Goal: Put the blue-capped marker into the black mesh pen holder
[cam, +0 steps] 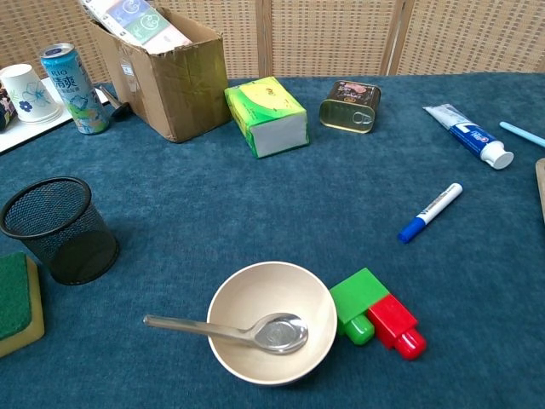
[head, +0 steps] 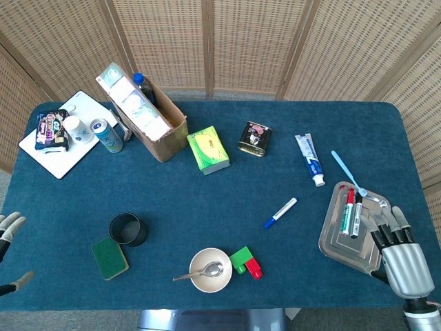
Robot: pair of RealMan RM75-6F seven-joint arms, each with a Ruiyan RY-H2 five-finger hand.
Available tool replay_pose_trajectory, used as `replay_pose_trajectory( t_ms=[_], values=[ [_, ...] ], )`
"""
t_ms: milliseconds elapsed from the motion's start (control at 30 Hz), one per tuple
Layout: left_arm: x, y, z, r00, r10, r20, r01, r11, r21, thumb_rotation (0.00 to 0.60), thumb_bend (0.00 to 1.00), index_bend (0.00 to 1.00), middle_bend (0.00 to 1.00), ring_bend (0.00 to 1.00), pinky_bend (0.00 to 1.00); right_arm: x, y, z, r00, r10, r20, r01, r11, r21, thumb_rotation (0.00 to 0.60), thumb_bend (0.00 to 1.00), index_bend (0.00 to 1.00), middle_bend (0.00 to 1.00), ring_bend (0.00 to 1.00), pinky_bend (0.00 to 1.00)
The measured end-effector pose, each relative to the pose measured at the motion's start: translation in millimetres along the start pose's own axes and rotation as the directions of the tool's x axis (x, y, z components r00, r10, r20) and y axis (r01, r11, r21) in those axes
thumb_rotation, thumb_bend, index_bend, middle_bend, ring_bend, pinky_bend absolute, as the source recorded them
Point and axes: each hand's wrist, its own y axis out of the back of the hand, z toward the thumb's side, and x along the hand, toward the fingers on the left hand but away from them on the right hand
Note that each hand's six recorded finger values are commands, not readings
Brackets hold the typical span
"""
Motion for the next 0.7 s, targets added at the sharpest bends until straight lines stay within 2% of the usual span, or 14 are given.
replay_pose_trajectory(
  t_ms=[267, 500, 700],
  values=[
    [2, -5, 1, 1.0, -0.019, -0.002, 0.019, 1.0, 0.012, 0.6, 0.06, 0.05, 0.0, 0.0, 0.11, -26, -18, 12, 0.994, 0.08, -0.073, -0.075, 0.995, 0.07, 0.6, 0.1, 0.11, 0.0, 0.0, 0.05],
    [5, -9, 1, 1.0, -0.027, -0.011, 0.028, 0.999, 0.021, 0.6, 0.06, 0.05, 0.0, 0.0, 0.11, -80, -38, 40, 0.968, 0.158, -0.196, -0.126, 0.979, 0.162, 0.6, 0.08, 0.13, 0.0, 0.0, 0.08],
    [7, -10, -1, 0.999, -0.035, -0.02, 0.035, 0.999, 0.02, 0.6, 0.06, 0.05, 0.0, 0.0, 0.11, -117, -58, 57, 0.944, 0.205, -0.258, -0.15, 0.964, 0.217, 0.6, 0.08, 0.16, 0.0, 0.0, 0.09]
  ],
)
